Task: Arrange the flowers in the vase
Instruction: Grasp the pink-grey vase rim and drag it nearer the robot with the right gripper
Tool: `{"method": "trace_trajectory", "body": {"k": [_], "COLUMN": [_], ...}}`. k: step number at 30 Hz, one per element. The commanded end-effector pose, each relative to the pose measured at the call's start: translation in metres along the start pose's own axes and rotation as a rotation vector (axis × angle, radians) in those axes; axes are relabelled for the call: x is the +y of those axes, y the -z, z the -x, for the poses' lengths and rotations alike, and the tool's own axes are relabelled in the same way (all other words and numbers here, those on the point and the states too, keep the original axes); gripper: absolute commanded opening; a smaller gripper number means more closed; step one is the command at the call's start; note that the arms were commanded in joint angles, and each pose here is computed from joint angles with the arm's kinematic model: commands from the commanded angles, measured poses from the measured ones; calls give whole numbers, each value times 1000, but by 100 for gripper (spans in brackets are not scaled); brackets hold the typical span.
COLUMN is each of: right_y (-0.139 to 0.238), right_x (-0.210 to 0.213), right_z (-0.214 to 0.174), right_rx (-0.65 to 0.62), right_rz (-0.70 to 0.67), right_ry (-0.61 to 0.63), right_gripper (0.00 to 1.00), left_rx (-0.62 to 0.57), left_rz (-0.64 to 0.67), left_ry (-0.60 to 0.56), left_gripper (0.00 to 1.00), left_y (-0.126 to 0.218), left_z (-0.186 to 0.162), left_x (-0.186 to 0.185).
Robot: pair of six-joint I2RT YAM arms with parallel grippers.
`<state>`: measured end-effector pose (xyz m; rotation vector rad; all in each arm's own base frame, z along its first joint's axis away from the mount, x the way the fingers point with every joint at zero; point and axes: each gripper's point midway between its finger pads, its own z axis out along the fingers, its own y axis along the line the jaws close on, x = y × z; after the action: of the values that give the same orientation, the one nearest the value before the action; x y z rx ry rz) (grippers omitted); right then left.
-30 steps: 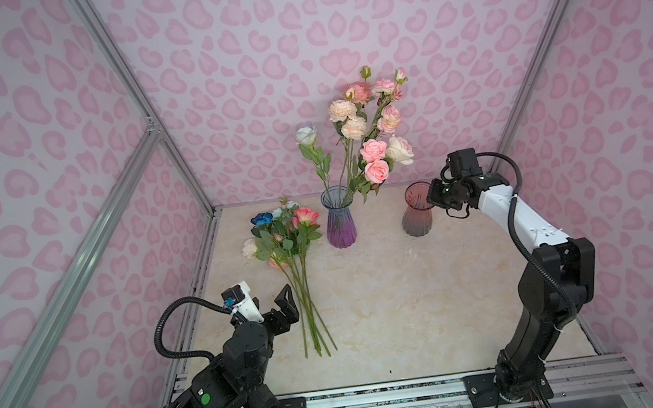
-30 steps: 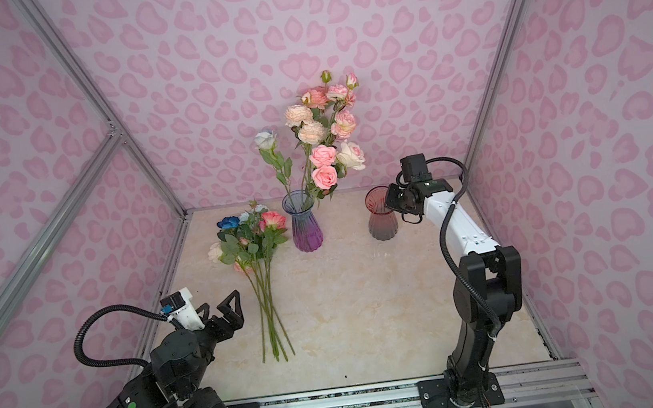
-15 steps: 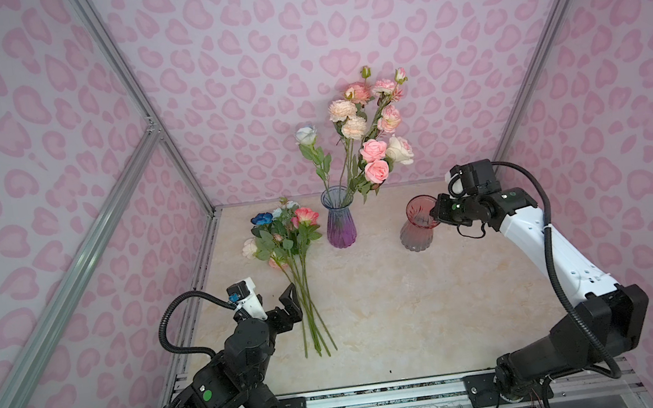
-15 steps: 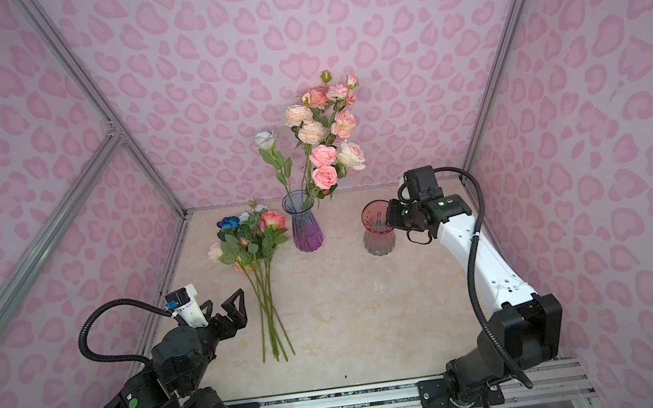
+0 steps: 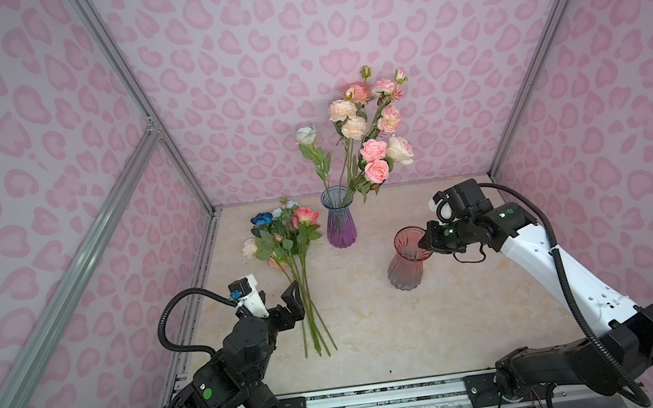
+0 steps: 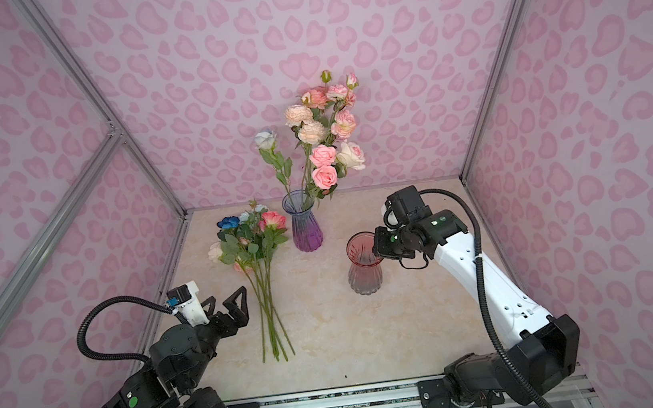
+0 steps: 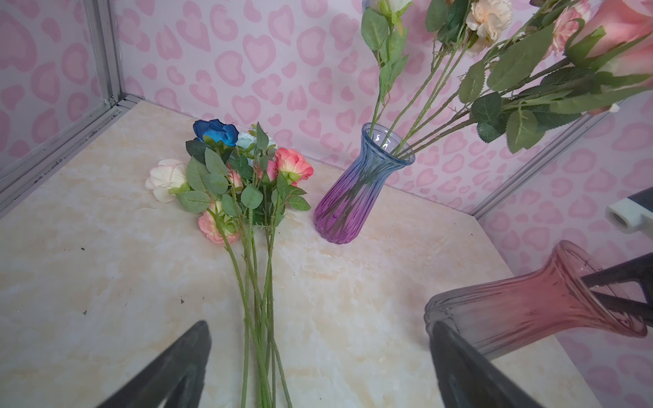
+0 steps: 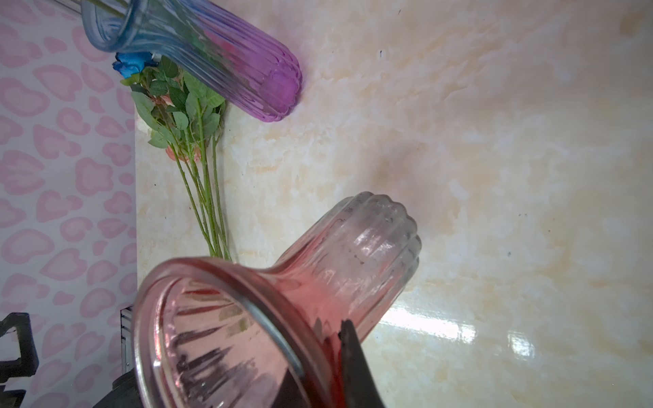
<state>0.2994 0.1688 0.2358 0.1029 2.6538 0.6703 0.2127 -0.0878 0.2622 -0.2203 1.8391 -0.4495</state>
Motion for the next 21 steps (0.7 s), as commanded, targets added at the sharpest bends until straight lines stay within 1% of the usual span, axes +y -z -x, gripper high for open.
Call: {"method": "trace_trajectory", "body": {"k": [1,5,9,13,15,17,20,21], "right_y": [-7,-20,-34,-37,-39,-43,-49,-49], "right_x": [12,17,18,19,18,17,16,15], "right_z": [-3,-11,-20,-19,-19,-20,-20,-20], "right_rx": [25,52,76,88,99,110,121,120], "right_rz": [43,67,57,48,38,37,34,26], "right_ry": [-17,-32,-30,-22,-16,-19,-18,-15], "right_gripper": [0,0,0,0,9,15,30,31], "left_rx": [-16,-8,1,-1,-2,-8,-33,-40], "left_rz": [-19,-18,-13,-12,-9,4,11,11], "left_ry": [8,2,0,7,8,17,20,22], "left_gripper": [98,98,98,98,98,97,97,97], "left_y": [0,-3,-6,-5,-5,-5,-1,1], "left_z": [7,7,6,8,7,8,14,16], "left_x": [-7,-10,-11,-12,-11,-8,-5,-5]}}
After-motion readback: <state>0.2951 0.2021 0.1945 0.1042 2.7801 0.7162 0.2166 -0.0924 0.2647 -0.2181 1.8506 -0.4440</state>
